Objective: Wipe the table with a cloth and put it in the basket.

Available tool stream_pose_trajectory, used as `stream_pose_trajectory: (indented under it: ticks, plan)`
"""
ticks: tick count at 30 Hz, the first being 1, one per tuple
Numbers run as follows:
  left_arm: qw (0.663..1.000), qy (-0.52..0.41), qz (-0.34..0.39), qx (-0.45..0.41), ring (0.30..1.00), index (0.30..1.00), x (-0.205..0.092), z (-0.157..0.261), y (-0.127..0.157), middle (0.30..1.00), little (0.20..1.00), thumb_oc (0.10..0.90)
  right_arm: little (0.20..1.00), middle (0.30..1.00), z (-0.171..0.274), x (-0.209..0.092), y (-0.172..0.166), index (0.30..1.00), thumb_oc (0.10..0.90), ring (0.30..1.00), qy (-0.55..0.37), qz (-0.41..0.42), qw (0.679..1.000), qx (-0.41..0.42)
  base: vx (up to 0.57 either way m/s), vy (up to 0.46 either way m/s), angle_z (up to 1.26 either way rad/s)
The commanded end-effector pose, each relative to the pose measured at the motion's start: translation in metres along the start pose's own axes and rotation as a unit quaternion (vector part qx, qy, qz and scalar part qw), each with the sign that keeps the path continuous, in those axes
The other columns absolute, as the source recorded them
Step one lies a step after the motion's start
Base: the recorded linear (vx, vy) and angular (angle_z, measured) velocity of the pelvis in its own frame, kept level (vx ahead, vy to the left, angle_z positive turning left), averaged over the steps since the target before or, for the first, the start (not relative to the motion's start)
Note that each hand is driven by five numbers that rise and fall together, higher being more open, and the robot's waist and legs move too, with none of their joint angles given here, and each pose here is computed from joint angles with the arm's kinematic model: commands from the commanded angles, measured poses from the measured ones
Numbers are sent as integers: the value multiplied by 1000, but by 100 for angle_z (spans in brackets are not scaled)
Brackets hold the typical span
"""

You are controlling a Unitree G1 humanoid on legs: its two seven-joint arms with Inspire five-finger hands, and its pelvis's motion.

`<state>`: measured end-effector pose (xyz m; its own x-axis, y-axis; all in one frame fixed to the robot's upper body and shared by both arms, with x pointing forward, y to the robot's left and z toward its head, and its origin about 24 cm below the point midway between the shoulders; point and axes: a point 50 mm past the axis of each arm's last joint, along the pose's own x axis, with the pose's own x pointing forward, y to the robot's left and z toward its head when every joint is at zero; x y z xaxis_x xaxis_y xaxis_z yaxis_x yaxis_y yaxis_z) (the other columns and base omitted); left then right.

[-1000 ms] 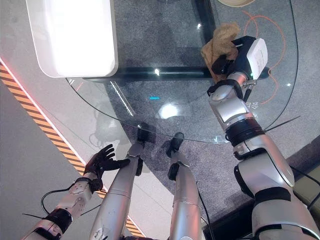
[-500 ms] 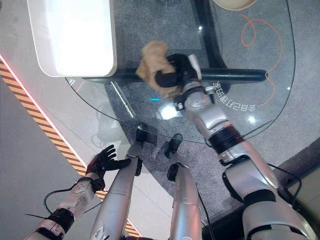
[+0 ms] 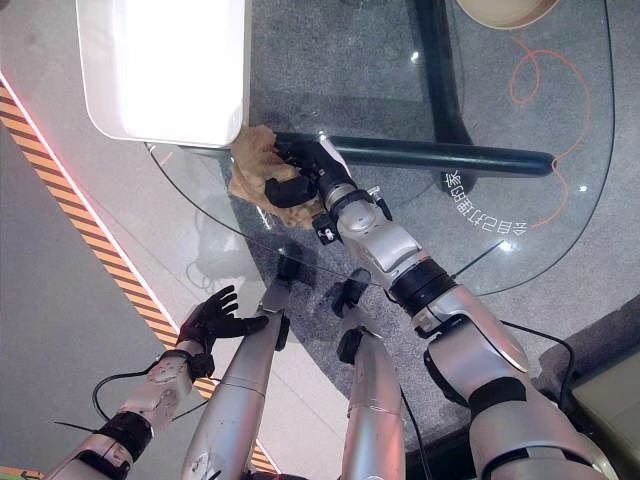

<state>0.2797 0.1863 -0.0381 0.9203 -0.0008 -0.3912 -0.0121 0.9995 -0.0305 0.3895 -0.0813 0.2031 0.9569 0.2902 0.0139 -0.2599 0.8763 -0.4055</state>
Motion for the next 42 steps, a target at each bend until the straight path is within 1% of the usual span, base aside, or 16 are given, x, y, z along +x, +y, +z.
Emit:
stream_pose_trajectory:
  ticks: [1, 9, 12, 16, 19, 21, 22, 24, 27, 28, 31, 35, 38, 40, 42]
  plan:
    - [996, 79, 5, 38, 900, 900, -25, -48, 11, 900, 900, 800, 200, 300, 12, -5, 41, 300, 100, 300, -37, 81, 996, 4, 0, 0, 0]
    - [996, 76, 8, 38, 900, 900, -25, -48, 11, 900, 900, 800, 200, 300, 8, -3, 28, 300, 100, 300, -30, 31, 998, 35, 0, 0, 0]
    - [997, 74, 14, 34, 900, 900, -26, -48, 12, 900, 900, 800, 200, 300, 7, -2, 5, 300, 100, 300, -38, -42, 996, 72, 0, 0, 0]
    - [997, 68, 33, 30, 900, 900, -27, -49, 17, 900, 900, 800, 200, 300, 9, -4, -24, 300, 100, 300, -56, -122, 987, 91, -14, -20, 0]
    - [997, 55, 56, 28, 900, 900, -29, -47, 22, 900, 900, 800, 200, 300, 9, -6, -40, 300, 100, 300, -62, -150, 983, 90, -16, -38, 0]
    - [995, 37, 88, 24, 900, 900, -30, -44, 27, 900, 900, 800, 200, 300, 10, -9, -50, 300, 100, 300, -67, -171, 979, 89, -11, -21, 0]
    - [990, 5, 141, 12, 900, 900, -31, -37, 38, 900, 900, 800, 200, 300, 9, -12, -62, 300, 100, 300, -71, -189, 976, 86, -15, -35, -1]
    - [981, -33, 190, 6, 900, 900, -33, -27, 47, 900, 900, 800, 200, 300, 7, -16, -71, 300, 100, 300, -73, -209, 972, 86, -17, -47, -3]
    - [970, -83, 227, 5, 900, 900, -35, -10, 53, 900, 900, 800, 200, 300, 3, -21, -81, 300, 100, 300, -76, -227, 967, 89, -15, -56, -4]
    - [969, -88, 229, 5, 900, 900, -35, -8, 54, 900, 900, 800, 200, 300, 2, -22, -82, 300, 100, 300, -76, -228, 967, 90, -11, -51, -2]
    - [957, -154, 246, 12, 900, 900, -38, 17, 57, 900, 900, 800, 200, 300, -5, -29, -90, 300, 100, 300, -74, -238, 964, 91, -10, -72, -1]
    - [940, -242, 241, 26, 900, 900, -41, 57, 51, 900, 900, 800, 200, 300, -8, -38, -93, 300, 100, 300, -83, -241, 961, 103, -66, -68, -5]
    - [925, -280, 245, 73, 900, 900, -45, 72, 48, 900, 900, 800, 200, 300, -12, -43, -90, 300, 100, 300, -87, -231, 963, 107, -14, -48, -6]
    - [913, -314, 237, 106, 900, 900, -49, 86, 41, 900, 900, 800, 200, 300, -13, -48, -85, 300, 100, 300, -97, -219, 965, 104, -11, -51, -4]
    - [905, -339, 229, 119, 900, 900, -53, 93, 37, 900, 900, 800, 200, 300, -13, -52, -81, 300, 100, 300, -111, -204, 967, 100, -1, -33, -2]
